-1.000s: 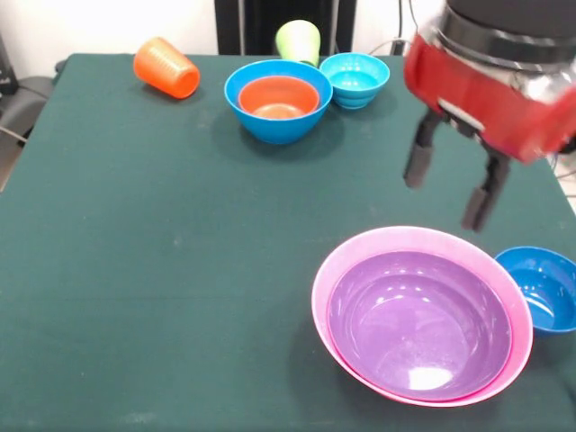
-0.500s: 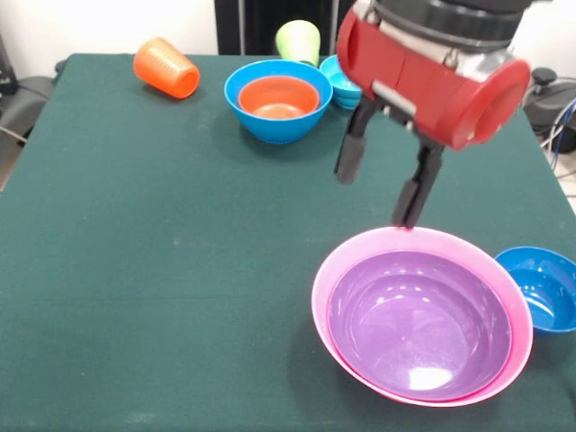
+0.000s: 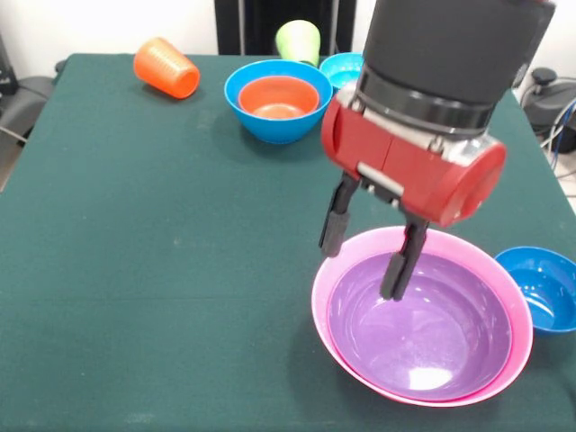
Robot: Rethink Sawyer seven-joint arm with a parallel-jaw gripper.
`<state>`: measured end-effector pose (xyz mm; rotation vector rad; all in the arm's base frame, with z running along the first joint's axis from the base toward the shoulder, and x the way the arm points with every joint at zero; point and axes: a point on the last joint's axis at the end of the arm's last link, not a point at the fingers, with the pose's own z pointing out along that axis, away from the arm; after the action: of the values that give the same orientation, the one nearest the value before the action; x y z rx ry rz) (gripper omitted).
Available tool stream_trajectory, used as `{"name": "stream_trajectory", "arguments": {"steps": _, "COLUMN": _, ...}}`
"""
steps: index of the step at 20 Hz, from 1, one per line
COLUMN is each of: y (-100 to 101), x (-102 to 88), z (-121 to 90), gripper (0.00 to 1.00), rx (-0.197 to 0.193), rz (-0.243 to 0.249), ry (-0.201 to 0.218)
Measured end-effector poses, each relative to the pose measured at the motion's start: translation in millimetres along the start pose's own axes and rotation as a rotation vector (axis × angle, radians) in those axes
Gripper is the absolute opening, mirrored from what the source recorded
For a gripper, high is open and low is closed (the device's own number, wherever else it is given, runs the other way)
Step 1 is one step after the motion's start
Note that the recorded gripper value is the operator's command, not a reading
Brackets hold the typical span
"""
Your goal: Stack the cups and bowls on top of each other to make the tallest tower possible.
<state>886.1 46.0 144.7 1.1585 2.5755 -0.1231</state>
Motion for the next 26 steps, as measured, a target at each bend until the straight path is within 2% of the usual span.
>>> {"name": "stream_trajectory", "arguments": {"steps": 8, "y": -9, "x": 4.4, "z": 22, "gripper": 1.00, "rx": 0.003, "rz": -0.062, "ry": 0.030}}
{"name": "stream_trajectory", "arguments": {"steps": 15, "y": -16, "x": -7.5, "z": 31, "gripper": 1.00, "rx": -0.014, "rz": -0.102, "ry": 0.071}}
{"name": "stream_trajectory", "arguments": {"steps": 19, "y": -20, "x": -15.1, "z": 37, "gripper": 1.00, "rx": -0.014, "rz": -0.142, "ry": 0.099}}
{"name": "stream_trajectory", "arguments": {"steps": 20, "y": -24, "x": -18.0, "z": 42, "gripper": 1.00, "rx": -0.007, "rz": -0.174, "ry": 0.125}}
{"name": "stream_trajectory", "arguments": {"steps": 22, "y": -26, "x": -18.8, "z": 45, "gripper": 1.00, "rx": -0.002, "rz": -0.193, "ry": 0.137}}
{"name": "stream_trajectory", "arguments": {"steps": 23, "y": -28, "x": -18.7, "z": 50, "gripper": 1.00, "rx": 0.006, "rz": -0.219, "ry": 0.152}}
{"name": "stream_trajectory", "arguments": {"steps": 26, "y": -30, "x": -16.4, "z": 55, "gripper": 1.00, "rx": 0.013, "rz": -0.237, "ry": 0.156}}
